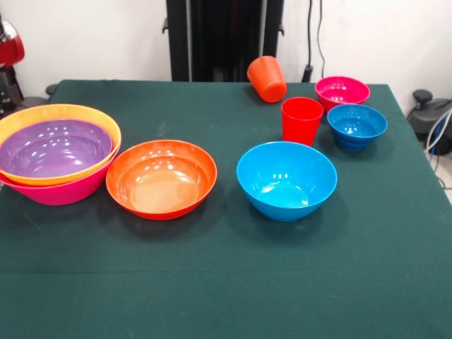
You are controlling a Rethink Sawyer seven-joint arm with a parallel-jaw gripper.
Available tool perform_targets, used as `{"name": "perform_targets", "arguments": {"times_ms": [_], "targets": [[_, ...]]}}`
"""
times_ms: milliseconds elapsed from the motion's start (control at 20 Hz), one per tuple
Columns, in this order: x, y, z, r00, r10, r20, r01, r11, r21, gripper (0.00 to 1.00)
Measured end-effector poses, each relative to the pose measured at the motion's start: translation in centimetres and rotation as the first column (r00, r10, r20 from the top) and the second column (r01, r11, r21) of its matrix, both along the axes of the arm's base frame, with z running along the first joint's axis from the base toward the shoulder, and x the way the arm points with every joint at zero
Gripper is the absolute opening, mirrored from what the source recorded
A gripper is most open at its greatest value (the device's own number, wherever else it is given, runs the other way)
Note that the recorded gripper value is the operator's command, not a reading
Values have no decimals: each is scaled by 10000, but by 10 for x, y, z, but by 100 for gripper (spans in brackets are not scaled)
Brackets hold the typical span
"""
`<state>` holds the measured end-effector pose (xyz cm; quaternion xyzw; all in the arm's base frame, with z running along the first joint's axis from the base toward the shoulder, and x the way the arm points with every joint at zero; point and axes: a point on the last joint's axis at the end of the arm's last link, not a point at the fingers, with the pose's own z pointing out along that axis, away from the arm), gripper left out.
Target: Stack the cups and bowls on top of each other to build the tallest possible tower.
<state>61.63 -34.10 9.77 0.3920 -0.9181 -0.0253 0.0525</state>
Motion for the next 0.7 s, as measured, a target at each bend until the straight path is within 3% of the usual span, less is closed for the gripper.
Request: {"name": "perform_targets", "arguments": {"times_ms": [350,700], "targets": [[-3,-4,21,9999,103,-67,-106,9991,-401,100],[-17,-2,25,9995,172,-260,-183,9990,-404,100]]}}
